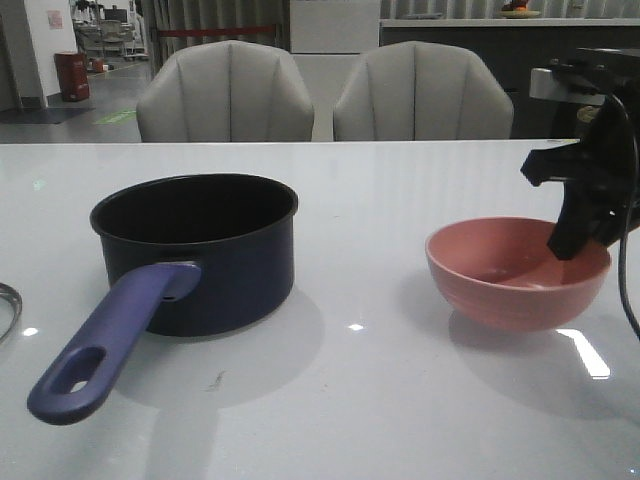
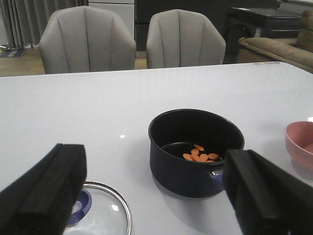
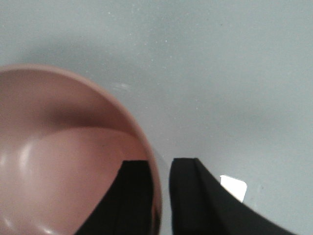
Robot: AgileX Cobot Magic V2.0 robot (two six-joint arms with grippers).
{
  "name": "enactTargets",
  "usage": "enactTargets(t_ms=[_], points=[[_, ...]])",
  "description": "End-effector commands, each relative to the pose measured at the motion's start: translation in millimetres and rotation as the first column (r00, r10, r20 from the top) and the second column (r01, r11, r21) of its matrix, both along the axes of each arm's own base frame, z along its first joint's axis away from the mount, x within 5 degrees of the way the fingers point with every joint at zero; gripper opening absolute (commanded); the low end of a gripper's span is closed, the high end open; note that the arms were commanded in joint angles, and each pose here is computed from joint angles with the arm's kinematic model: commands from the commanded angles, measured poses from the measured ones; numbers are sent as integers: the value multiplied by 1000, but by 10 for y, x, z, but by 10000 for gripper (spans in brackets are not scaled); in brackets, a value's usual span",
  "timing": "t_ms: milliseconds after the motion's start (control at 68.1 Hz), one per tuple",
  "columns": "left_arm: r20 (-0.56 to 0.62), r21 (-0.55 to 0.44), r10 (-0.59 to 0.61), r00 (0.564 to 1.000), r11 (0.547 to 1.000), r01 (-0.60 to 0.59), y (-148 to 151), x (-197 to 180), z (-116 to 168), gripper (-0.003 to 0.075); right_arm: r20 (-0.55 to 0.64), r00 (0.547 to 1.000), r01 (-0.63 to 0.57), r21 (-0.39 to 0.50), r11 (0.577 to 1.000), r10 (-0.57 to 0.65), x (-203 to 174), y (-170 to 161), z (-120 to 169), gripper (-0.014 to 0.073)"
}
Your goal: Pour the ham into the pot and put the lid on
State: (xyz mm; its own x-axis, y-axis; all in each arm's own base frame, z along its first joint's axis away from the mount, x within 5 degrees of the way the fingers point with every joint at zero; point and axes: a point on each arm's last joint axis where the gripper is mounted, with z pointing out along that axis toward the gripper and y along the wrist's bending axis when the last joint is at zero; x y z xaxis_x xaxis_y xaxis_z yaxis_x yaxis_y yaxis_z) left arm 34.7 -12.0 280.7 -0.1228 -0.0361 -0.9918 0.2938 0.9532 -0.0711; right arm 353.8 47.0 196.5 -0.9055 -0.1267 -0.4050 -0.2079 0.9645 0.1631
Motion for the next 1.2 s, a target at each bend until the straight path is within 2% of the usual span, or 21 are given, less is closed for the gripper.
enactTargets(t_ms=[0,147,338,426,441,455,499,514,529,544,588,632,646,661,705,837,925,984,1072,1146,1190], points=[[87,-36,-5,996,999,9,-1,-6,146,617,111,994,10,-7,1000,-9,55,-36,233,393],[87,-36,-5,996,999,9,-1,-6,146,617,163,987,9,-4,1000,-8,16,-39,415,496],[87,-36,-5,996,999,9,-1,-6,146,617,333,943,5,9,1000,-8,-233,-40,997,496],[87,-36,-5,996,999,9,-1,-6,146,617,438,899,-3,16,1000,-4,-436,-7,1281,496],[87,-36,-5,996,999,9,-1,-6,146,617,479,878,-3,20,1000,-7,-513,-2,1378,496],[87,-36,-5,996,999,9,-1,-6,146,617,476,880,-5,19,1000,-4,-516,4,1366,496],[87,-36,-5,996,999,9,-1,-6,146,617,558,830,-7,27,1000,-9,-705,21,1522,496],[87,-36,-5,996,999,9,-1,-6,146,617,558,830,-7,27,1000,-9,-705,21,1522,496],[87,-36,-5,996,999,9,-1,-6,146,617,591,807,-12,31,999,-9,-792,37,1575,496],[87,-36,-5,996,999,9,-1,-6,146,617,591,807,-12,31,999,-9,-792,37,1575,496],[87,-36,-5,996,999,9,-1,-6,146,617,652,758,-14,40,999,-15,-981,44,1648,496],[87,-36,-5,996,999,9,-1,-6,146,617,672,740,-18,43,999,-15,-1063,51,1661,496],[87,-36,-5,996,999,9,-1,-6,146,617,696,718,-19,47,999,-20,-1142,47,1691,496],[87,-36,-5,996,999,9,-1,-6,146,617,691,723,-20,46,999,-17,-1145,51,1667,496],[87,-36,-5,996,999,9,-1,-6,146,617,718,695,-24,52,998,-21,-1306,45,1646,496],[87,-36,-5,996,999,9,-1,-6,146,617,760,649,-28,62,998,-29,-1657,-1,1550,496],[86,-38,-6,996,999,9,-2,-7,146,617,781,623,-22,71,997,-42,-1895,-50,1393,496],[86,-38,-6,996,999,9,-2,-7,146,617,805,590,-19,78,997,-52,-2081,-94,1302,496],[88,-38,-6,996,999,9,-2,-7,148,617,853,514,-6,106,994,-87,-2342,-170,1188,496],[88,-38,-6,996,999,9,-2,-7,148,617,895,428,6,138,990,-127,-2522,-231,1117,496],[88,-38,-6,996,999,9,-2,-7,148,617,905,396,15,163,987,-155,-2593,-260,1031,496]])
